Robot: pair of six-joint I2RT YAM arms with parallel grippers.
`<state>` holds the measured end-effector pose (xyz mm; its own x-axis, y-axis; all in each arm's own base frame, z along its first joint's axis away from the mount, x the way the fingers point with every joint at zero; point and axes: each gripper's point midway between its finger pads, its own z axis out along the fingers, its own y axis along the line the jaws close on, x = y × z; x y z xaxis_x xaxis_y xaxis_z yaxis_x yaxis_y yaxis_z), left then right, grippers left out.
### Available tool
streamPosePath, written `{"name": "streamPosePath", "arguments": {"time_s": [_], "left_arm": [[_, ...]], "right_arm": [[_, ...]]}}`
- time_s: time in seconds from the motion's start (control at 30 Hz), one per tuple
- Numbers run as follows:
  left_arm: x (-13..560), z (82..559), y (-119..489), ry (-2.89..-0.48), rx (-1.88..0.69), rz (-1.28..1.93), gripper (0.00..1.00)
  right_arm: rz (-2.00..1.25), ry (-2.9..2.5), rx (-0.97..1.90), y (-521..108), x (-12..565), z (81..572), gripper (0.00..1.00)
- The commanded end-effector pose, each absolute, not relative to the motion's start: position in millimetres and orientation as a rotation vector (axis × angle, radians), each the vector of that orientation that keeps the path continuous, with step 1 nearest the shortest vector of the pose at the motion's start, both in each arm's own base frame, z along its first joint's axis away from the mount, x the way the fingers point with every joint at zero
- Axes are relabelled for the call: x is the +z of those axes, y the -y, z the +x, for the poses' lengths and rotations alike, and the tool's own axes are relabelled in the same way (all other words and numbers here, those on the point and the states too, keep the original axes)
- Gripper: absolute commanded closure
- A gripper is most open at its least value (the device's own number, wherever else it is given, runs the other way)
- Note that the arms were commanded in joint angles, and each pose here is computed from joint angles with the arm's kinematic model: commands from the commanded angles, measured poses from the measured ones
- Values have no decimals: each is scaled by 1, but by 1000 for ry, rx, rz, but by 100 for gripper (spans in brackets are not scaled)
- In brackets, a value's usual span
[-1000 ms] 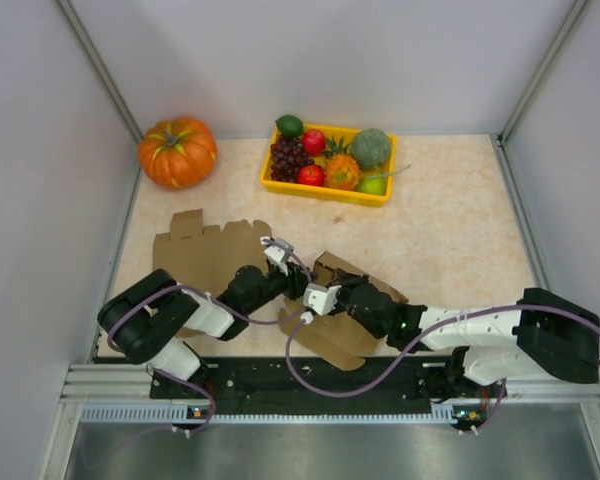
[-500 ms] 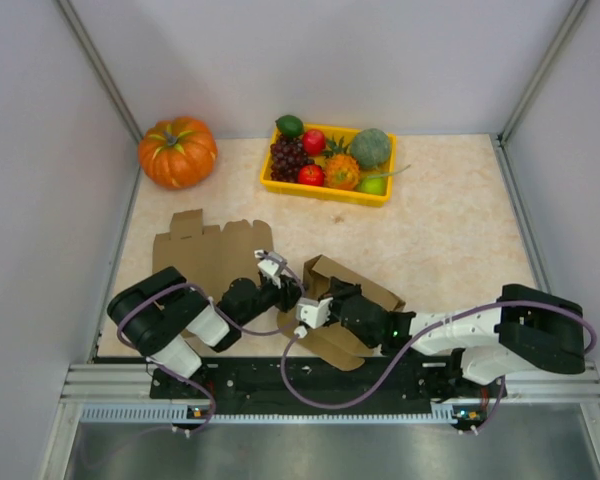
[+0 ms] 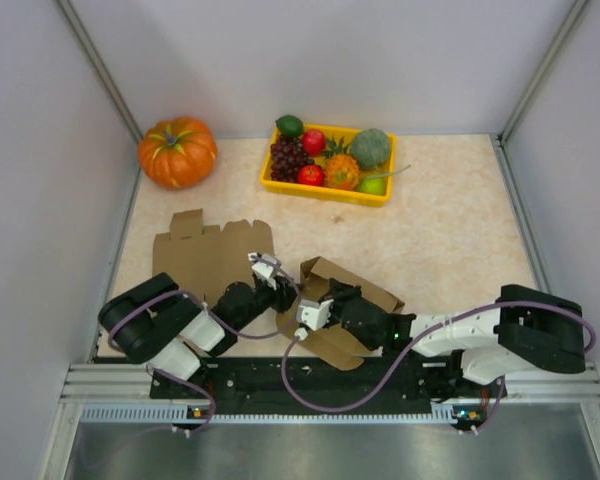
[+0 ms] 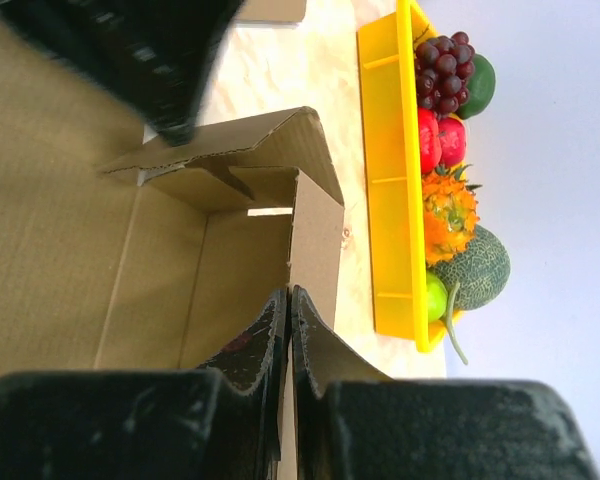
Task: Fold the paper box
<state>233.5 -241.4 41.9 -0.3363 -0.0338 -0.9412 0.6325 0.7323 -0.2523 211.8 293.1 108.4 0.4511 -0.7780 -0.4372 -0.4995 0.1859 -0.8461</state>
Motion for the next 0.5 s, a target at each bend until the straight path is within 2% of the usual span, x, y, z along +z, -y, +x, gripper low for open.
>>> {"name": "streamPosePath", "arguments": {"time_s": [0.0, 0.13, 0.27, 0.33, 0.47], "left_arm": [[114, 251, 246, -1593, -796, 368, 56], [116, 252, 251, -1594, -810, 448, 50], [112, 260, 259, -1613, -823, 516, 61], [103, 257, 266, -1631, -840, 581, 62], [90, 258, 263, -1663, -810, 600, 71]], "right_arm": [[-1449, -1216, -191, -289, 107, 206, 100], [-1448, -1217, -180, -291, 108, 207, 100], [-1439, -1219, -170, -292, 109, 211, 100], [-1437, -1219, -167, -292, 110, 212, 100], [-1431, -1220, -165, -292, 112, 213, 100]]}}
